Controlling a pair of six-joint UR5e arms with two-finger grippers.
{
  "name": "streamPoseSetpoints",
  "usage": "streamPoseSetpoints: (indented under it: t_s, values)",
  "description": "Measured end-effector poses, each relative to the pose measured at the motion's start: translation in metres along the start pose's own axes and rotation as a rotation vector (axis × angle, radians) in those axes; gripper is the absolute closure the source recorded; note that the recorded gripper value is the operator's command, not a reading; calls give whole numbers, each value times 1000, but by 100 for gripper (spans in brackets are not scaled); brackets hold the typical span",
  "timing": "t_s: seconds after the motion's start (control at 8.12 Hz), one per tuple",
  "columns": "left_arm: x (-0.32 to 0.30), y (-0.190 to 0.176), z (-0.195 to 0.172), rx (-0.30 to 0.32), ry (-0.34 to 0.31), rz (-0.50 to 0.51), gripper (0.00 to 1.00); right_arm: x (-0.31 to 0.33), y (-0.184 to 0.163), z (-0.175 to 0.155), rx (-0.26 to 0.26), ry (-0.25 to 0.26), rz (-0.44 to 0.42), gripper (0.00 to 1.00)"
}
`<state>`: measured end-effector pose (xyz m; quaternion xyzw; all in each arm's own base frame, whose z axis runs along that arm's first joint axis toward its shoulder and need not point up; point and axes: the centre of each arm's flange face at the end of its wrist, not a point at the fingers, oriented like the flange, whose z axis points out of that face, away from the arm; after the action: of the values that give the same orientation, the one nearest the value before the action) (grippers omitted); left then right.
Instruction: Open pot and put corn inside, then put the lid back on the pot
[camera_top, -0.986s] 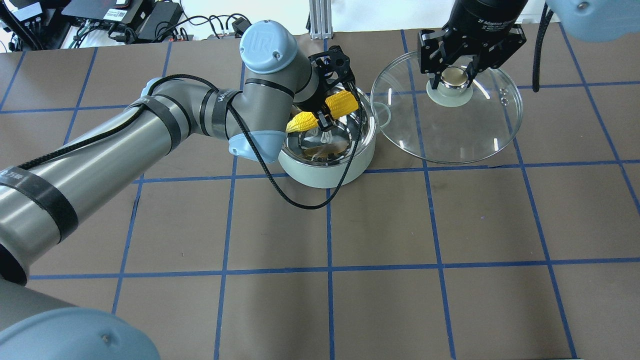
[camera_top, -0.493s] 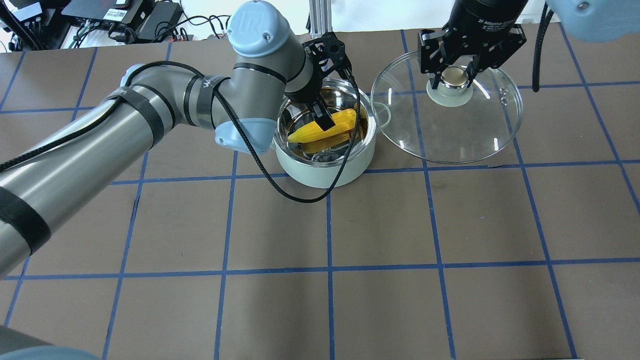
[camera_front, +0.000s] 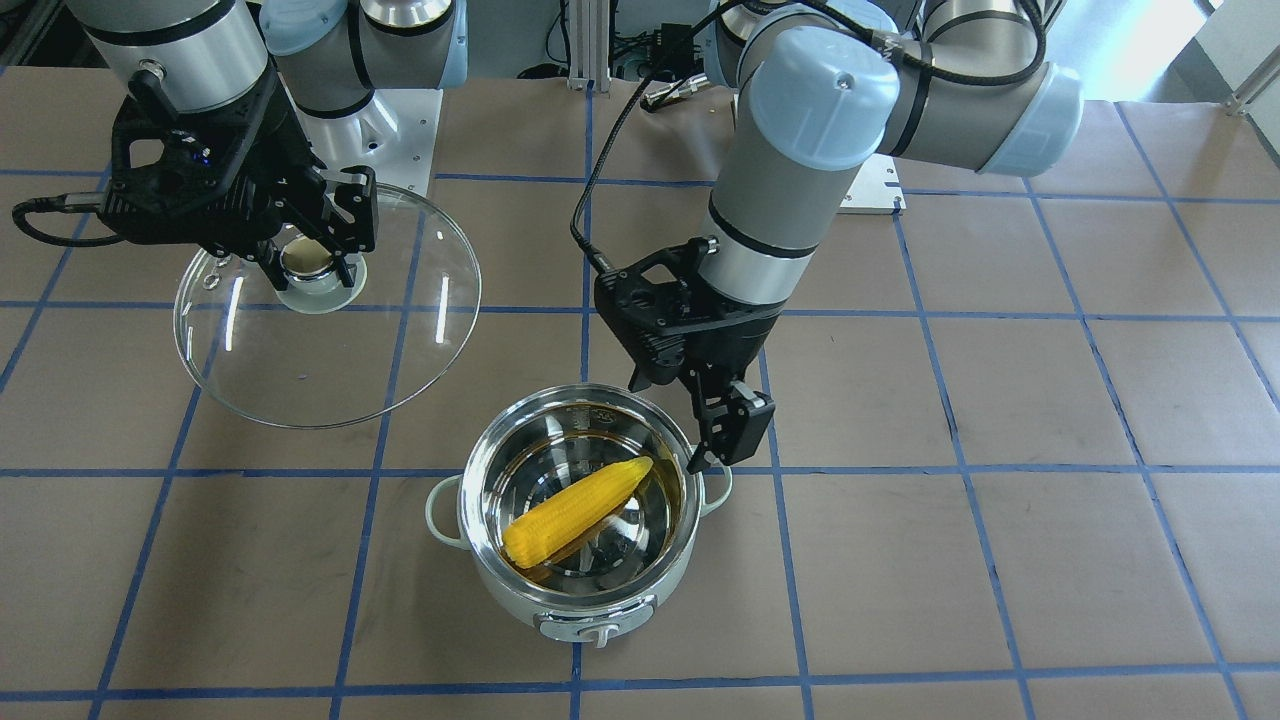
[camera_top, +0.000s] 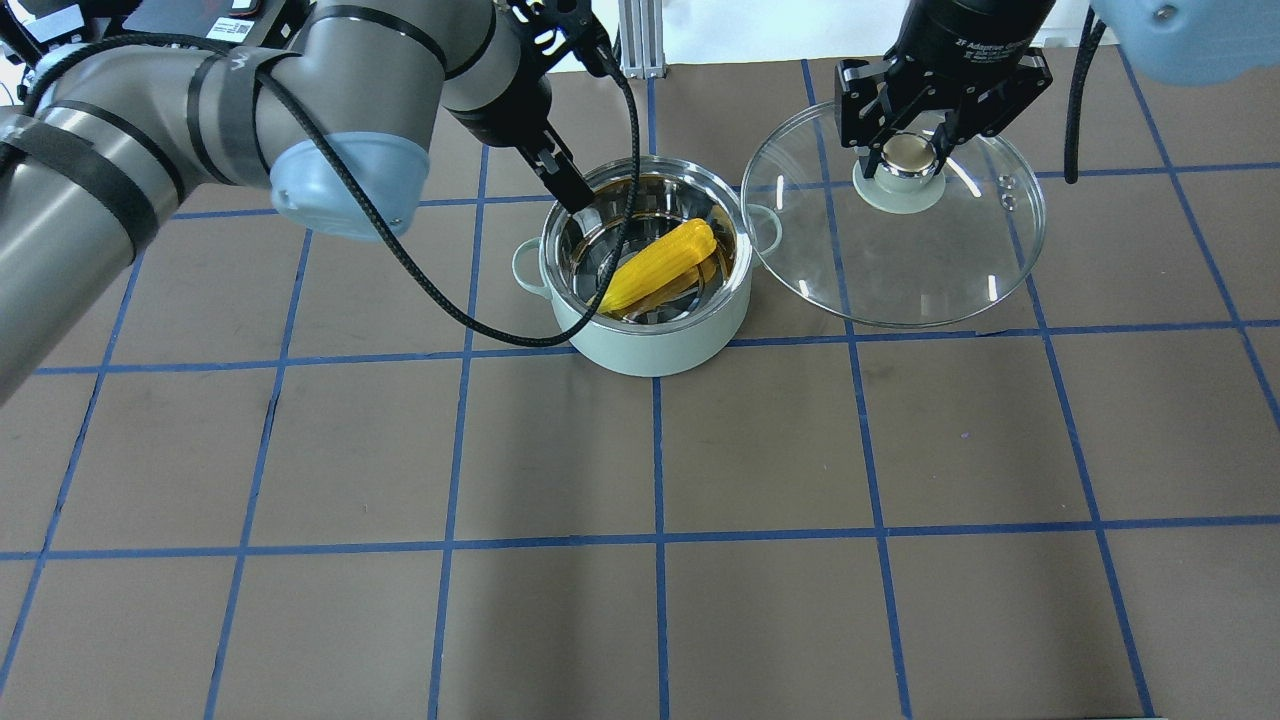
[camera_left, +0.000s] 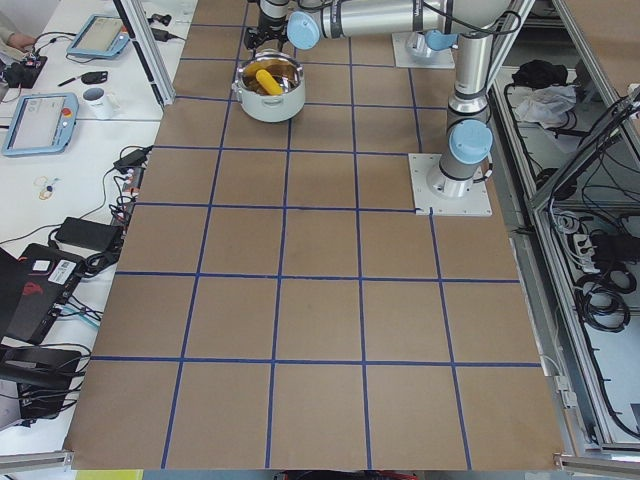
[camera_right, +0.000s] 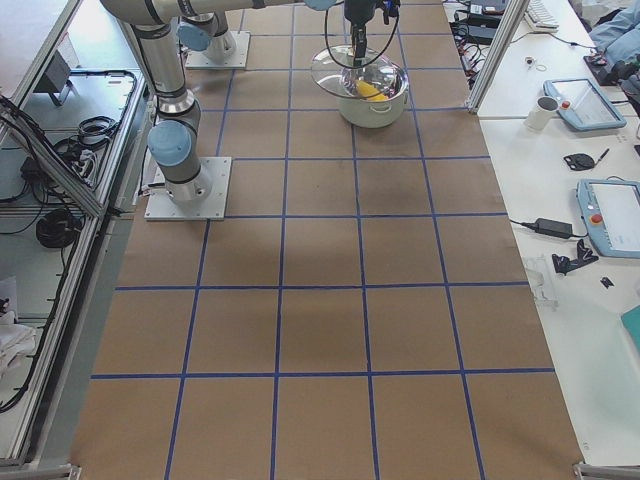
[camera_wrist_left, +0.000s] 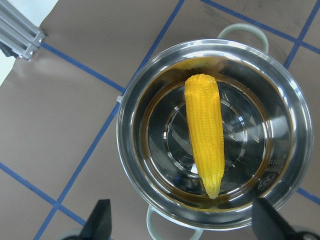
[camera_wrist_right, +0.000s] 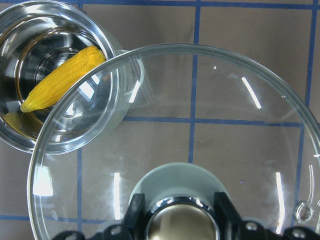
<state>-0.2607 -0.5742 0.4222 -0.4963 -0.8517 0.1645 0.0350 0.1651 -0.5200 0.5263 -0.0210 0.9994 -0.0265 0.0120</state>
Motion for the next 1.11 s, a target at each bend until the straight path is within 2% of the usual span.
streamPoseSetpoints:
  t_s: [0.12,0.37,0.62,0.86,1.11]
  values:
    - [-9,11,-19,15,6,-60,0,-1,-1,0,4,0,-2,66]
    - [-32,47,-58,10,12,-298,0,-12,-10,4,37,-3,-11,65]
    - [-40,74,-88,-15,-14,-491,0,-54,-30,21,76,-5,-3,65]
    - [-35,91,-106,-81,-62,-701,0,-102,-48,45,96,-27,44,65]
    - [-27,105,-109,-156,-59,-898,0,-151,-61,85,112,-47,87,66]
